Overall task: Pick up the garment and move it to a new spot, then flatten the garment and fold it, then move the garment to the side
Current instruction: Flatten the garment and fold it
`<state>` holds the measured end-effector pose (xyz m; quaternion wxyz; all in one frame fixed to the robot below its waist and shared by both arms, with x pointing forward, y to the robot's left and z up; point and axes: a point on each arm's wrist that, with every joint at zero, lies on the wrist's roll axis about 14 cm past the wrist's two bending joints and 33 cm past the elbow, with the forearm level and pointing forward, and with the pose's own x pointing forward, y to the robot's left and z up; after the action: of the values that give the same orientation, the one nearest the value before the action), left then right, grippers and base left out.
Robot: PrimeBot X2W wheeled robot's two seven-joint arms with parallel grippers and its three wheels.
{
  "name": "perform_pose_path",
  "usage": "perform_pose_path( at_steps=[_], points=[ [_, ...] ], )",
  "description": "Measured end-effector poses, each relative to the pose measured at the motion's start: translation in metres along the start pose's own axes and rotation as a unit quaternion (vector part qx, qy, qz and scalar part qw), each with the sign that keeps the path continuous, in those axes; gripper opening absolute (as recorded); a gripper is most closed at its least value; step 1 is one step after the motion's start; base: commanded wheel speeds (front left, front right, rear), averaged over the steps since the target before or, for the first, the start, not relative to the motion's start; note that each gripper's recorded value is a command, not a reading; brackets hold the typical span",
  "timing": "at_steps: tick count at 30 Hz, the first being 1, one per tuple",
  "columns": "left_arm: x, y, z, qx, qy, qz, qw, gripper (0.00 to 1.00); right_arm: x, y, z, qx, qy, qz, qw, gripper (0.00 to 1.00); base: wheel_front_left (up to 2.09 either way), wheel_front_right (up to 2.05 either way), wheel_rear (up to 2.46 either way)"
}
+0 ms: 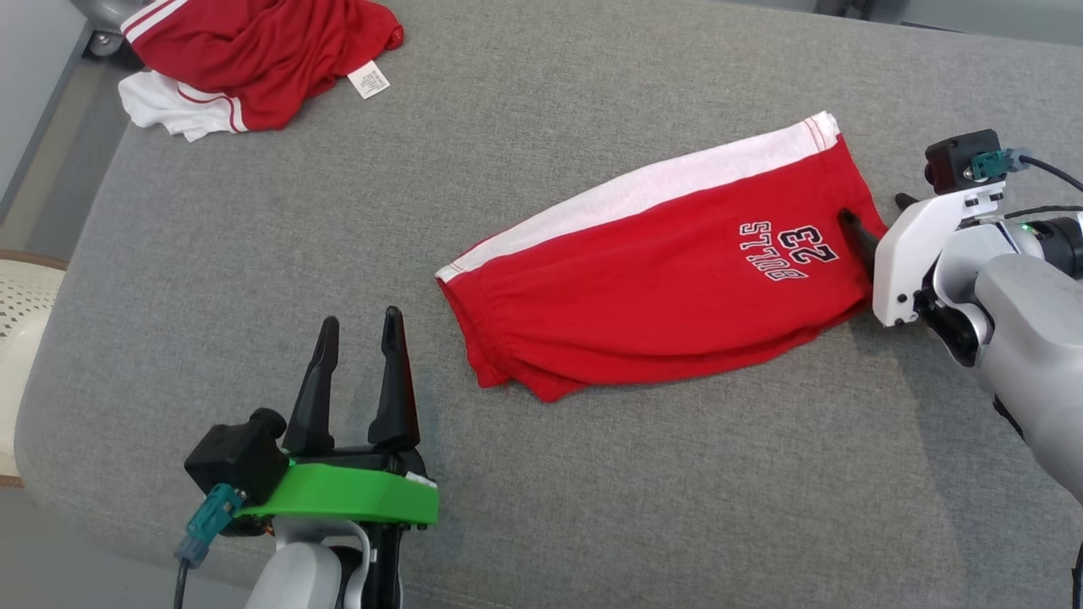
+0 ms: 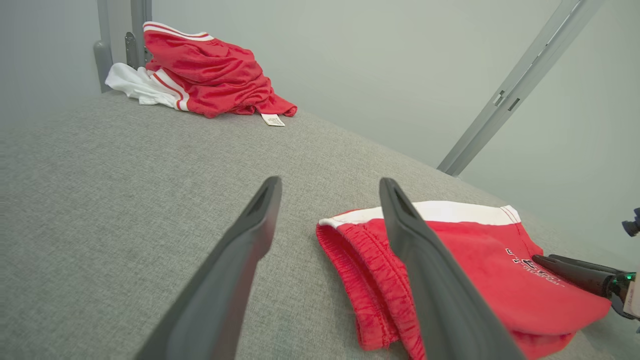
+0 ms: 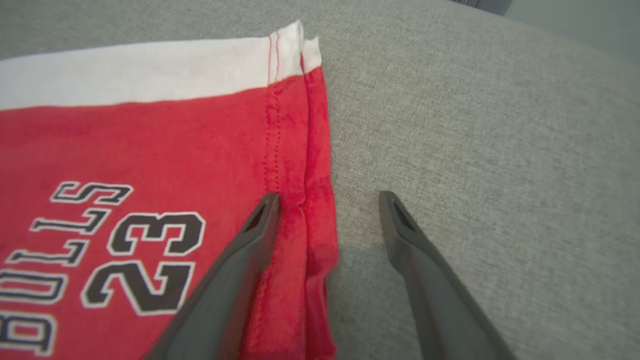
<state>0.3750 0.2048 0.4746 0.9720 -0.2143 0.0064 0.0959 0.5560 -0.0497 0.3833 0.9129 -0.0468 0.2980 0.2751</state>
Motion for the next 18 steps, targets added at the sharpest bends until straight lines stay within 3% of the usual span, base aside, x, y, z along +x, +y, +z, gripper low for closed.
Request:
perform_pose_path(
  at_steps=[1, 2, 4, 5, 18],
  points=[
    [-0.001, 0.001, 0.0, 0.0, 0.0, 0.002, 1.0, 1.0, 0.001, 0.001, 0.0, 0.003, 0.004, 0.001, 1.0, 0.66, 0.0, 0.0, 0.0],
    [-0.001, 0.002, 0.0, -0.001, 0.0, 0.003, 1.0, 1.0, 0.001, 0.002, -0.001, 0.006, 0.007, 0.002, 1.0, 0.41, 0.0, 0.0, 0.0],
    [-0.002, 0.003, 0.001, -0.003, -0.001, 0.005, 1.0, 1.0, 0.0, 0.005, 0.0, 0.011, 0.008, 0.006, 1.0, 0.08, 0.0, 0.0, 0.0],
    [-0.003, 0.003, 0.001, -0.003, -0.001, 0.005, 1.0, 1.0, 0.0, 0.006, 0.0, 0.012, 0.008, 0.007, 1.0, 0.0, 0.0, 0.0, 0.0],
    [0.001, -0.022, -0.007, 0.002, 0.007, -0.042, 0.999, 1.0, -0.033, -0.005, 0.001, 0.042, -0.04, -0.009, 0.998, 0.0, 0.0, 0.0, 0.0]
  ],
)
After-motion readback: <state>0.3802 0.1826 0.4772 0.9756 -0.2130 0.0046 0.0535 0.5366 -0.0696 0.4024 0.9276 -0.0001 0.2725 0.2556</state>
